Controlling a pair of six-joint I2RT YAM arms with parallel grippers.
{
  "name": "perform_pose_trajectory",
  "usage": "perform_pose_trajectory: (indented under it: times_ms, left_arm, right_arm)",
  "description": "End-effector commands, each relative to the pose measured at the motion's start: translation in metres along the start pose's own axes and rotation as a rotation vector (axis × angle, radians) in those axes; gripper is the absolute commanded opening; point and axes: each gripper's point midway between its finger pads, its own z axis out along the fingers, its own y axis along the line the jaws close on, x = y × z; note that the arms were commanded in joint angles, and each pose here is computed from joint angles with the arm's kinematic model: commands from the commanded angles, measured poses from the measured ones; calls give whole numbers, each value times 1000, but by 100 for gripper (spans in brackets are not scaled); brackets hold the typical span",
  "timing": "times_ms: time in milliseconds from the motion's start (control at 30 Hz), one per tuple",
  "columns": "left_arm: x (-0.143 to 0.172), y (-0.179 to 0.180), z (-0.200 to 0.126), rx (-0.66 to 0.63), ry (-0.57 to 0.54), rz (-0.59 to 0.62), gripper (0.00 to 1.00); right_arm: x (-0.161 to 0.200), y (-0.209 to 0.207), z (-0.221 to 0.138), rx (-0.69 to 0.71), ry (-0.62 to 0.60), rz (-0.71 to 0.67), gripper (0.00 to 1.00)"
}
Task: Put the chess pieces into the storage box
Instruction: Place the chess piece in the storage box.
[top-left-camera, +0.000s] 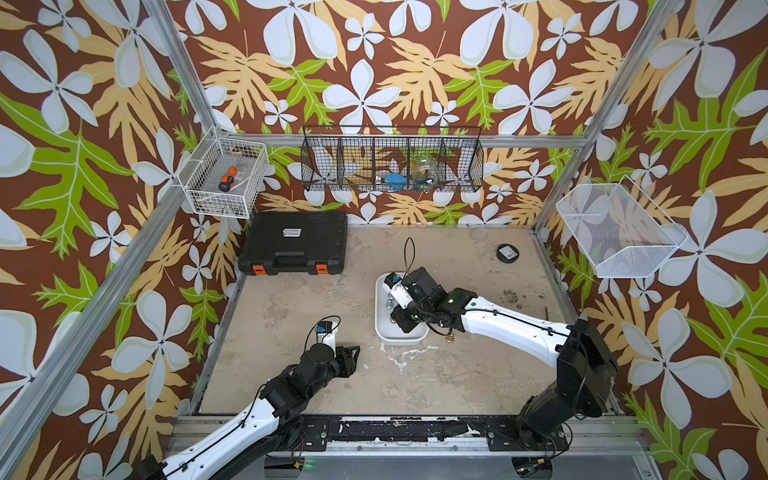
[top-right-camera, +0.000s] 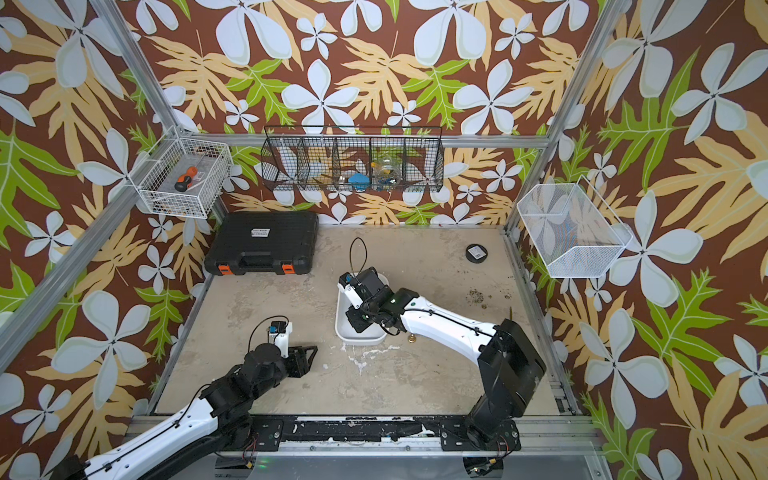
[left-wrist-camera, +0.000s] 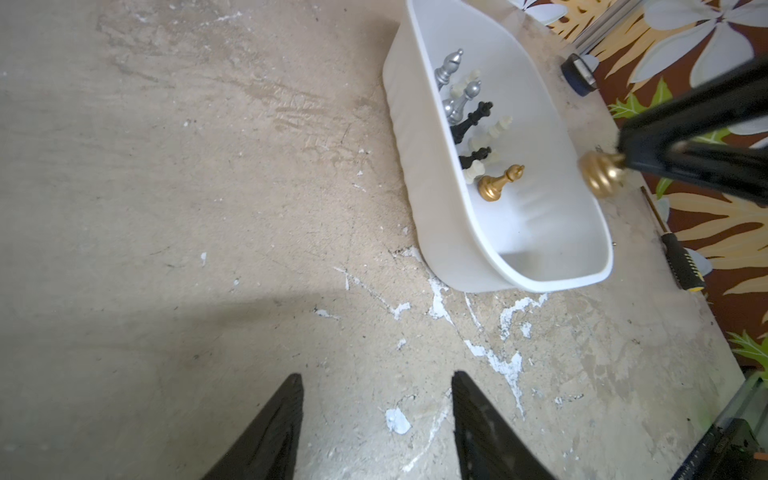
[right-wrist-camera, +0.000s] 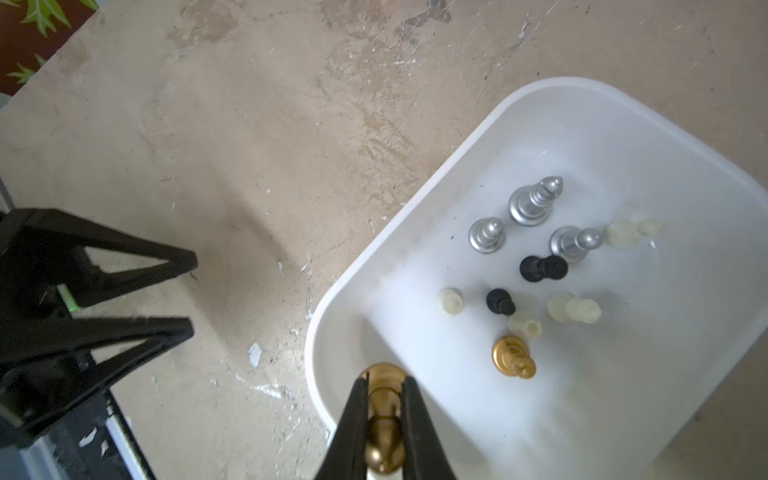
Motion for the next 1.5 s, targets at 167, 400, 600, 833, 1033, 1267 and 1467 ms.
perform_pose_trajectory:
  times_ms: [167, 400, 600, 833, 1033, 1267, 1467]
  left_arm:
    - [-10, -7, -4, 46, -57, 8, 61]
    - [-7, -8, -1, 42, -35, 17, 61]
    - [-6, -8, -1, 46, -32, 20, 61]
    - [-6, -9, -1, 50, -32, 22, 62]
    - [-5, -9, -1, 50, -30, 22, 62]
    - [-5, -9, -1, 54, -28, 23, 62]
    - [-5, -9, -1, 54, -29, 22, 62]
  right_arm:
    - [-16, -19, 33, 30, 7, 16, 6]
    - [-17, -32, 54, 72, 38, 20, 6]
    - [-12, -36, 67, 86, 60, 20, 6]
    - [-5, -43, 76, 118, 68, 23, 6]
    - [-4, -47, 81, 136, 68, 22, 7]
    - [1, -48, 88, 137, 81, 23, 8]
    - [5, -49, 91, 140, 90, 23, 10]
